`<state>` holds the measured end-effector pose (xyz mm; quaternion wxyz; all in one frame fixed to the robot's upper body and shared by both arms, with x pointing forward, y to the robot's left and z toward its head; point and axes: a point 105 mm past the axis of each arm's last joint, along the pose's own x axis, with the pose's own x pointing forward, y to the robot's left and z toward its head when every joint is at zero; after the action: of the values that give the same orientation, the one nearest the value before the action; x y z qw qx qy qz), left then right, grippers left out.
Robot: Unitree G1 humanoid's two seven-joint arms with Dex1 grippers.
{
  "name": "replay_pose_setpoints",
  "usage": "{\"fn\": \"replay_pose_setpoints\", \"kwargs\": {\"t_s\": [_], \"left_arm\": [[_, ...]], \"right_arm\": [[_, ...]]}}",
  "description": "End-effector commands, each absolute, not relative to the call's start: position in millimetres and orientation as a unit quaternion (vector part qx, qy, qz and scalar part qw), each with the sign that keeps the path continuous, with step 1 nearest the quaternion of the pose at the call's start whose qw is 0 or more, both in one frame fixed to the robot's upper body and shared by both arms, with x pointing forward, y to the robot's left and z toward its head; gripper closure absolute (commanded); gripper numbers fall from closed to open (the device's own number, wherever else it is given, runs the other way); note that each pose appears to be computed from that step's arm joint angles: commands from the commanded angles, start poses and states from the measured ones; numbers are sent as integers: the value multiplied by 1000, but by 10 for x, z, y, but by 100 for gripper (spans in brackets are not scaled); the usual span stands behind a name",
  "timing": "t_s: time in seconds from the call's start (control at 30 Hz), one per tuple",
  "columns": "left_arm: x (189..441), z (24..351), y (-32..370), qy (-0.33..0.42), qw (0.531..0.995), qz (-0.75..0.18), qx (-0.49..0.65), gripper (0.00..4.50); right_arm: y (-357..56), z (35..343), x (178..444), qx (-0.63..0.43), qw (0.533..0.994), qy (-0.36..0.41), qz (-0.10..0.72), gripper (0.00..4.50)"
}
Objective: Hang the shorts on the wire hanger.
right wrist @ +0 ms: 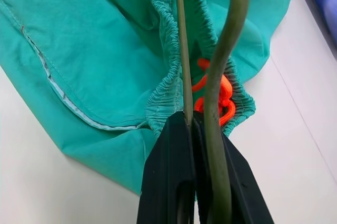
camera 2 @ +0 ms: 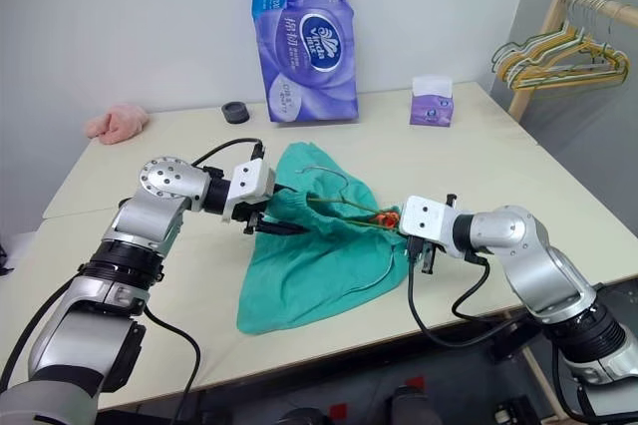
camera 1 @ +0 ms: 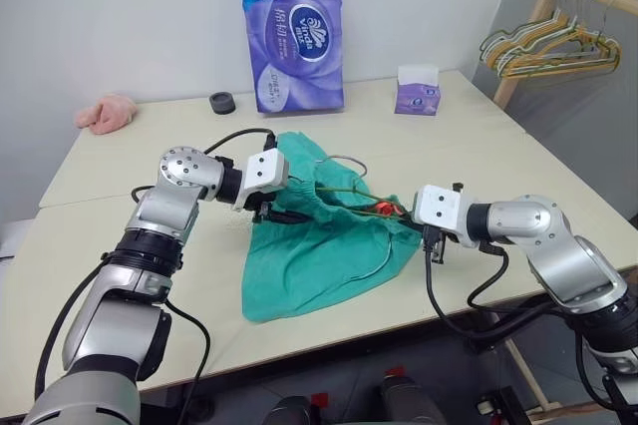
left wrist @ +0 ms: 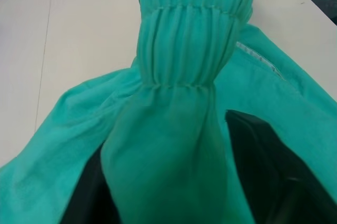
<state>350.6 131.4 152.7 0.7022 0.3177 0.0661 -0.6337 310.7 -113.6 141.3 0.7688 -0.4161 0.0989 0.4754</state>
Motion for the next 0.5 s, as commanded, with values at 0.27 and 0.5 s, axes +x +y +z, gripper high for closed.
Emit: {"fn": "replay_pose_setpoints", "kwargs": {"t_s": [0.27,0.5], "left_arm": [[3499,1545,1216,46,700,-638,316,448],[3481,1501,1239,51,700,-637,318,450]], "right_arm": [[-885,1687,3028,-438,753,11,490,450],[-1016,1663,2986,-468,727,21,502,396]]}}
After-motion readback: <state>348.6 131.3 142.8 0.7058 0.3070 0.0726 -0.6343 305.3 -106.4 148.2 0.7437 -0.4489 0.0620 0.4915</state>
